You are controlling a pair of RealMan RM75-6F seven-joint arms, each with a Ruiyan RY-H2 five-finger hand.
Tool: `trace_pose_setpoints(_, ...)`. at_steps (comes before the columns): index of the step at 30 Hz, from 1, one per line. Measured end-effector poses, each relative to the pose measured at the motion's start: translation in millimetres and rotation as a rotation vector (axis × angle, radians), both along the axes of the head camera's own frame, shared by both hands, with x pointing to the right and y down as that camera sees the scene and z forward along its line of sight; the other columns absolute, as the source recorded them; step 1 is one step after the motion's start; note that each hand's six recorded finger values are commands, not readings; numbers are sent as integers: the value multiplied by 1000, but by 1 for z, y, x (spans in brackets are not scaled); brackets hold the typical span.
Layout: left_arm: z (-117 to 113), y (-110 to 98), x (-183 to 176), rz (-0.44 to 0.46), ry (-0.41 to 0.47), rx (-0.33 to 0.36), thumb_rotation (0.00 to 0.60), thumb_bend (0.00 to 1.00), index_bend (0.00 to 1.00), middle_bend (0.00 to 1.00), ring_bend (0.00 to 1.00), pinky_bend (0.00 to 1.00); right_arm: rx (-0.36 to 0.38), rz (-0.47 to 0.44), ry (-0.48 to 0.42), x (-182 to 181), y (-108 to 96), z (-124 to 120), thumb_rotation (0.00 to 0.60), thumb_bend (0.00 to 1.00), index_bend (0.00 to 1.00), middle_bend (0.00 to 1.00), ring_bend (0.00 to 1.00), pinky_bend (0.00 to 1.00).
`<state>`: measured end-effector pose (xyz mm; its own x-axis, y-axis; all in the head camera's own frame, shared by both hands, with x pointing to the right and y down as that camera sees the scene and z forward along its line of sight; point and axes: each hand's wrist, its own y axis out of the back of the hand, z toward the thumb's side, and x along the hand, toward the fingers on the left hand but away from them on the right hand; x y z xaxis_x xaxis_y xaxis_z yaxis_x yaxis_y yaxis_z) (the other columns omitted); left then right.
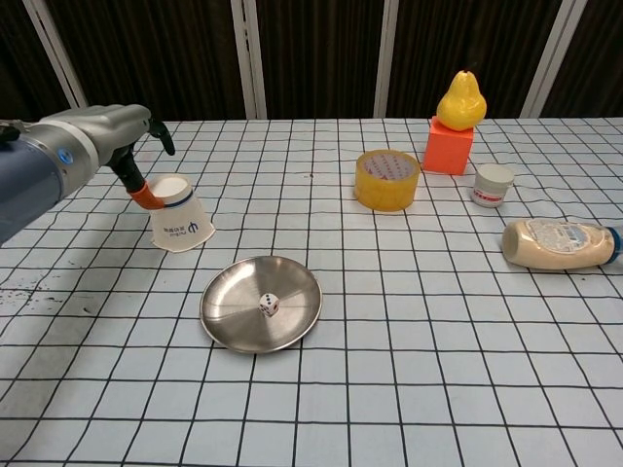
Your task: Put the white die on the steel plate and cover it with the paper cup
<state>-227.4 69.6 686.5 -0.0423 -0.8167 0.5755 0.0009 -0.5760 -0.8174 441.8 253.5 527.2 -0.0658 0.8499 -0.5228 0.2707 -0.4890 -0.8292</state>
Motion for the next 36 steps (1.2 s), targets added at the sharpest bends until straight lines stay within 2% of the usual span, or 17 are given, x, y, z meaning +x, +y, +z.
trace_pose_setpoints(10,4,1,4,8,3,0,600,315,263,128,0,0,-1,0,0,0,0,0,600,234,265,51,86,0)
trace_pose_setpoints(21,6,1,9,7,0,5,600,376,345,171,0,0,-3,2,1,1,0,1,600,234,265,51,86,0)
trace_pose_setpoints(26,9,2,10,-6,6,-2,600,416,332,192,0,0,-2,2,2,1,0,1,600,234,265,51,86,0)
trace_pose_setpoints(36,10,3,18,-39,96,-18,600,444,322,276,0,0,-4,2,3,1,0,2,600,234,265,51,86,0)
